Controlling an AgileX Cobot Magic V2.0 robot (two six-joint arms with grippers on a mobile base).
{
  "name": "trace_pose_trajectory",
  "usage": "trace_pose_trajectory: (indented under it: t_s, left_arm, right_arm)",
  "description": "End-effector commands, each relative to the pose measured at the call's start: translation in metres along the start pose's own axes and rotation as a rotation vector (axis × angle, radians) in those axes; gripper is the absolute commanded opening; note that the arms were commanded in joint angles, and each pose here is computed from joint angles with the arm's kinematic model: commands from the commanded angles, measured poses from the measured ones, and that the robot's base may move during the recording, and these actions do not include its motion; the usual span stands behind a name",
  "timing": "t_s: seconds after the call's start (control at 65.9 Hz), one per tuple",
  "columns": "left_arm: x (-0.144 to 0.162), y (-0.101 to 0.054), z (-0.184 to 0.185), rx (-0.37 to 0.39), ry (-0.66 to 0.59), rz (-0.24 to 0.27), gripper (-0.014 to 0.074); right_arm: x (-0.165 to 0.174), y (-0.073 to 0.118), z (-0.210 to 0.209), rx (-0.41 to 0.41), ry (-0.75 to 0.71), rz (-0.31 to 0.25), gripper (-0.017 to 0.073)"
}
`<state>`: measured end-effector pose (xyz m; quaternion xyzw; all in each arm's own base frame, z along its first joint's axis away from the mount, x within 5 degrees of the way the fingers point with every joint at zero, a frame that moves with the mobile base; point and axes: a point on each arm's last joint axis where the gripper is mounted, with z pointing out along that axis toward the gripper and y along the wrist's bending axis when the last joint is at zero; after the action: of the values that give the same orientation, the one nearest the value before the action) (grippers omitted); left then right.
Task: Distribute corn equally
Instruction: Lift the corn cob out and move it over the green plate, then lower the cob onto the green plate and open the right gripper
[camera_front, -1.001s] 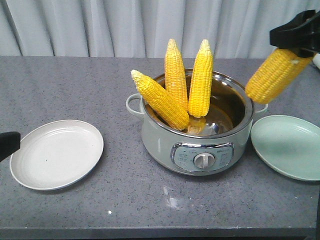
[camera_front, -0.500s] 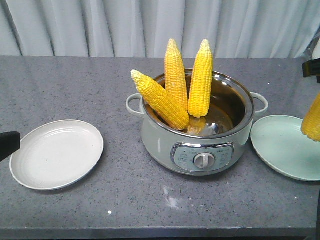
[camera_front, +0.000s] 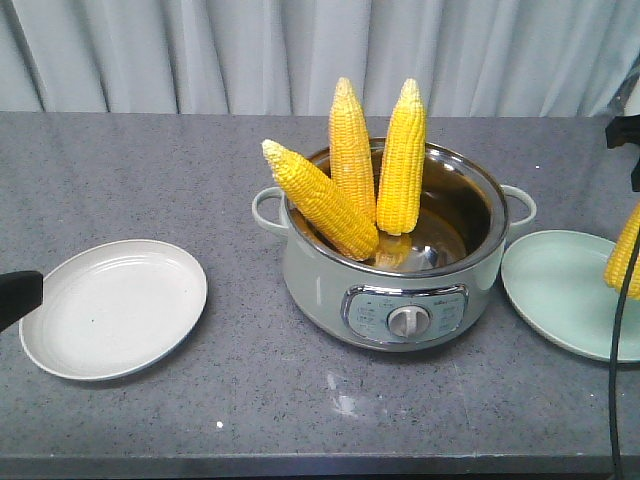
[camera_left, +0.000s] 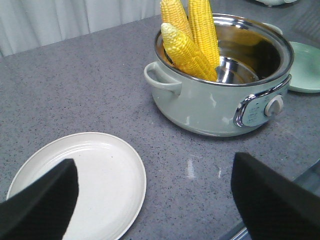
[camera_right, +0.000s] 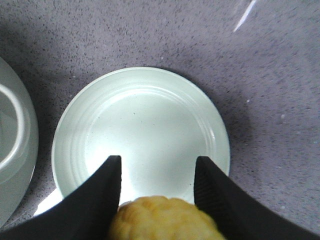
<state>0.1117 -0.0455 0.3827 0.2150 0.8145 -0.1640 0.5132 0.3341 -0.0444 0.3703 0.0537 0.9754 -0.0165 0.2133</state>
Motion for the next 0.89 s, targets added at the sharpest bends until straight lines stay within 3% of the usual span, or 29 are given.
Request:
trace_pose_trajectory:
  t_s: [0.0, 0.561, 0.88]
  left_arm:
    - [-0.014, -0.001, -0.005, -0.007, -0.082, -0.006, 0.0585]
    - [-0.013, -0.001, -0.005, -0.008, -0.079, -0.006, 0.0585]
    - [-0.013, -0.001, -0.005, -0.007, -0.079, -0.007, 0.0585]
  right_arm:
    - [-0.002, -0.002, -0.007, -0.031, 0.005, 0.001, 0.0194]
    - [-0.012, 0.003, 0.073, -0.092, 0.193, -0.005, 0.0212]
    - [-0.015, 0.002, 0.097, -0.092, 0.211, -0.016, 0.0424]
